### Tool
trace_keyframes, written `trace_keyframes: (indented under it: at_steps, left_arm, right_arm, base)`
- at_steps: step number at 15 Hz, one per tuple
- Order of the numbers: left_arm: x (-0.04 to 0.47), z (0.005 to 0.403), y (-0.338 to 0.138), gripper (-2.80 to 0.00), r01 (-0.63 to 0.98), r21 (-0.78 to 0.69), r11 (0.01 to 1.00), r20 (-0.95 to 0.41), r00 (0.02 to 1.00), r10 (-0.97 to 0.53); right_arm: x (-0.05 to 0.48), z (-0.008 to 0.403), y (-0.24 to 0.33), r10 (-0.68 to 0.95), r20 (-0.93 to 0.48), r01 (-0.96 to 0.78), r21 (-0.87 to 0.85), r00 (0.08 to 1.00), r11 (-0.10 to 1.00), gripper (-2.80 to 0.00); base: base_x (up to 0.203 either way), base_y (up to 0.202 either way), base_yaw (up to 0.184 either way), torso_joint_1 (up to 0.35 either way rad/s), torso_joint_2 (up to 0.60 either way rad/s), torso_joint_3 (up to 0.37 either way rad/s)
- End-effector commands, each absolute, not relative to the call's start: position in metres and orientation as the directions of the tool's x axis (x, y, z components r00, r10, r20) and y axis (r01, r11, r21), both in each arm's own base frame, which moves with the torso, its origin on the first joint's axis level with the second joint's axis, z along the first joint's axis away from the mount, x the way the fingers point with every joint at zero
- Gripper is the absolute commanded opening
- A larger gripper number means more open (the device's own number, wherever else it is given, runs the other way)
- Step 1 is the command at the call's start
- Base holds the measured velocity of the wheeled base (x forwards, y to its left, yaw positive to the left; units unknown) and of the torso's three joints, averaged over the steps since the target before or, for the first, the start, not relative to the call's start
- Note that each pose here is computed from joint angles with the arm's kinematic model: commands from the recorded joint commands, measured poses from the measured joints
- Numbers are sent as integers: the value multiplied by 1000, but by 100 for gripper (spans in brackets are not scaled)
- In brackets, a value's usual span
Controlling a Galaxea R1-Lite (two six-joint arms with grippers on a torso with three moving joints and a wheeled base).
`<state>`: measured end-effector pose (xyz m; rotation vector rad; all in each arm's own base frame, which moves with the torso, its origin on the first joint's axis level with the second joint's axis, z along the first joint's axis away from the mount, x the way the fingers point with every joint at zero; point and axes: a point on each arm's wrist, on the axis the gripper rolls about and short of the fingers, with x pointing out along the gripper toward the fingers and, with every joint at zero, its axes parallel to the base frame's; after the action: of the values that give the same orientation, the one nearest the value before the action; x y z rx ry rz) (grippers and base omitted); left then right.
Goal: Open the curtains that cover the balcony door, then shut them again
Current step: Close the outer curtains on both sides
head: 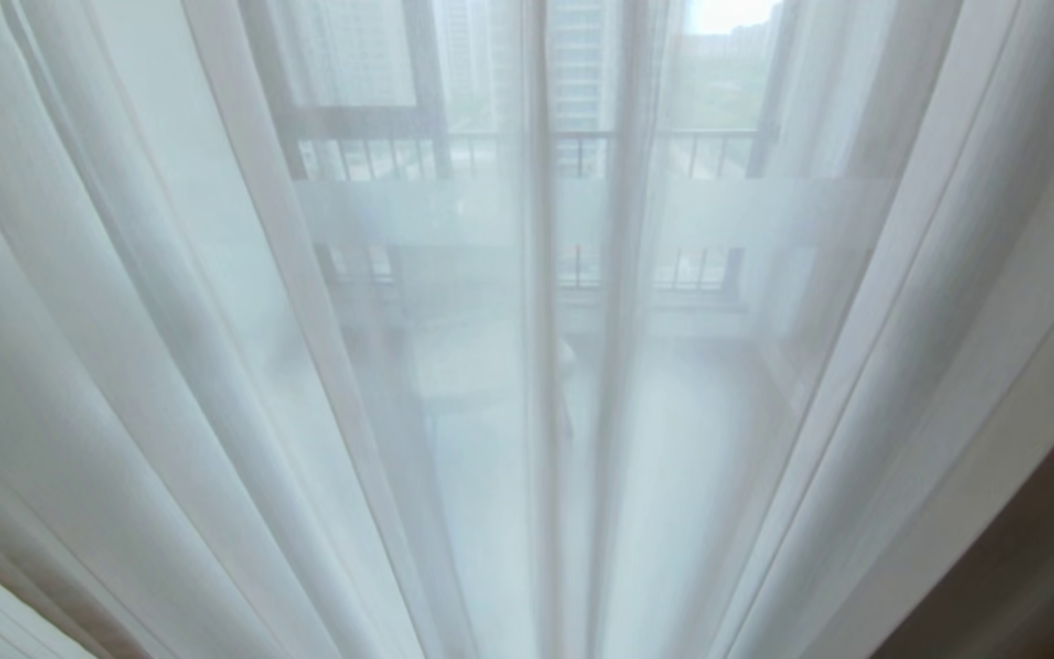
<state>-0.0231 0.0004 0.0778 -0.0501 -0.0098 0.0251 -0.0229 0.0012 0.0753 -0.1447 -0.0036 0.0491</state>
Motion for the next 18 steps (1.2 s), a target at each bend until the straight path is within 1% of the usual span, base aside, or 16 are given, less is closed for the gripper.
trace_keyframes:
  at_steps: [1,5,10,12,15,18]
  left_arm:
    - [-23,78,0,-280,-25,-51,998,11,1000,26]
    - [-23,78,0,-280,-25,-51,998,11,1000,26]
    - [-23,78,0,-280,-25,-51,998,11,1000,26]
    - [-23,78,0,-280,-25,-51,998,11,1000,26]
    - [-23,78,0,-280,-25,-51,998,11,1000,26]
    - [-23,78,0,-280,-25,-51,998,11,1000,26]
  right_arm:
    - [-23,77,1,48,14,-45,-146,999,988,-280]
    - [-32,108,1,46,148,-26,-138,988,990,-280]
    - [-55,171,1,15,305,32,-150,952,988,-280]
    - [-62,185,0,-33,316,89,-166,948,982,-280]
    - [-56,199,-1,-69,297,126,-179,952,976,-280]
    - [-53,203,-2,-139,280,194,-177,950,965,-280]
  base:
    - [0,0,0,0,0,0]
    - [0,0,0,0,0,0]
    - [0,0,0,0,0,0]
    - [0,0,0,0,0,0]
    - [0,0,0,0,0,0]
    - [0,0,0,0,0,0]
